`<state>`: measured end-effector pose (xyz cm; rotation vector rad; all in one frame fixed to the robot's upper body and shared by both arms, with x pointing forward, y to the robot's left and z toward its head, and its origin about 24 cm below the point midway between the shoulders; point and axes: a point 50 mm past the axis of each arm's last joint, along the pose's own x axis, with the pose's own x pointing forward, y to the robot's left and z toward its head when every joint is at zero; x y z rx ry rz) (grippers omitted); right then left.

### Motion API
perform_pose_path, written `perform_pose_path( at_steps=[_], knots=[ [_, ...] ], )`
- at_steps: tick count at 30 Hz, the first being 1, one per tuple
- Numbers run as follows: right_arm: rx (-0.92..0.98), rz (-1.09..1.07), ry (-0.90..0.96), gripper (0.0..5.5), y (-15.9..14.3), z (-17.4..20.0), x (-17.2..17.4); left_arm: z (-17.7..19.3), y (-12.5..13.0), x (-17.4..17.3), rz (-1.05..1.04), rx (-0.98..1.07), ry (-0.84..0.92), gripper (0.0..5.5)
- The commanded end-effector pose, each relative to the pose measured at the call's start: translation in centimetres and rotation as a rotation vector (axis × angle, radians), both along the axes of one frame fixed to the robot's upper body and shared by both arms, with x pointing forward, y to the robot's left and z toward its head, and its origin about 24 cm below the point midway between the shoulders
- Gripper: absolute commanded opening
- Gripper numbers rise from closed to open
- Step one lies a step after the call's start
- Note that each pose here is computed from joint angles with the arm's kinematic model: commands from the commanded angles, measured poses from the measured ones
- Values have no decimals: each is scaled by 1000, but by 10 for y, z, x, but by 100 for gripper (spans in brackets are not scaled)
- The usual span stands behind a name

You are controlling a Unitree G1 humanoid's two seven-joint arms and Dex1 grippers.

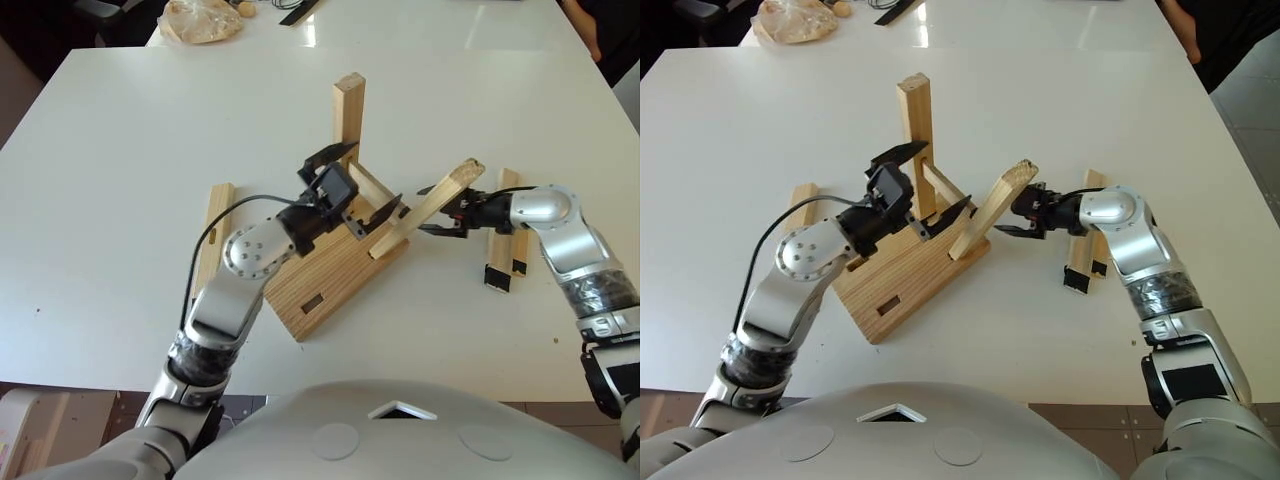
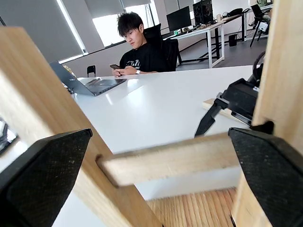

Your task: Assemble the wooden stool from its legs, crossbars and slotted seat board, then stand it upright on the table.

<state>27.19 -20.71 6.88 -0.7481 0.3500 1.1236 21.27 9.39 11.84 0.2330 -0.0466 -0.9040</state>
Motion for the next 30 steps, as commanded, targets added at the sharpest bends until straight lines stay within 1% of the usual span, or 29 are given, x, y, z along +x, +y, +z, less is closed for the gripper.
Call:
perform_pose_path(
  at_steps=[1, 3, 5, 7, 9, 10, 12, 14, 17, 19, 22, 24, 30],
  knots=[
    [5, -54, 48, 331, -18, -3, -25, 17, 24, -24, -147, -52, 107, 535],
    [22, -72, 71, 331, -21, -4, -37, 33, 40, -31, -208, -90, 150, 535],
    [50, -78, 108, 331, -21, -5, -55, 47, 59, -26, -228, -123, 177, 535],
    [104, -51, 164, 331, -12, -4, -73, 53, 81, -11, -152, -113, 166, 535],
    [166, -6, 229, 331, 2, -4, -87, 45, 100, 10, -13, -81, 183, 535],
    [190, 21, 260, 331, 11, -5, -93, 34, 108, 18, 47, -41, 199, 535],
    [214, 64, 303, 331, 27, -8, -102, 10, 121, 28, 134, 77, 216, 535],
    [220, 84, 328, 331, 40, -14, -107, -14, 129, 40, 203, 214, 195, 535],
    [207, 75, 327, 331, 49, -22, -104, -49, 125, 48, 170, 438, 126, 535],
    [189, 69, 309, 331, 51, -24, -97, -62, 117, 46, 105, 503, 93, 535],
    [144, 45, 272, 331, 53, -28, -83, -75, 107, 36, 0, 542, 74, 535],
    [110, 11, 234, 331, 53, -31, -72, -81, 104, 28, -49, 545, 93, 535],
    [150, -109, 149, 331, 55, -24, -46, -89, 87, 18, -121, 544, 105, 535]
  ],
)
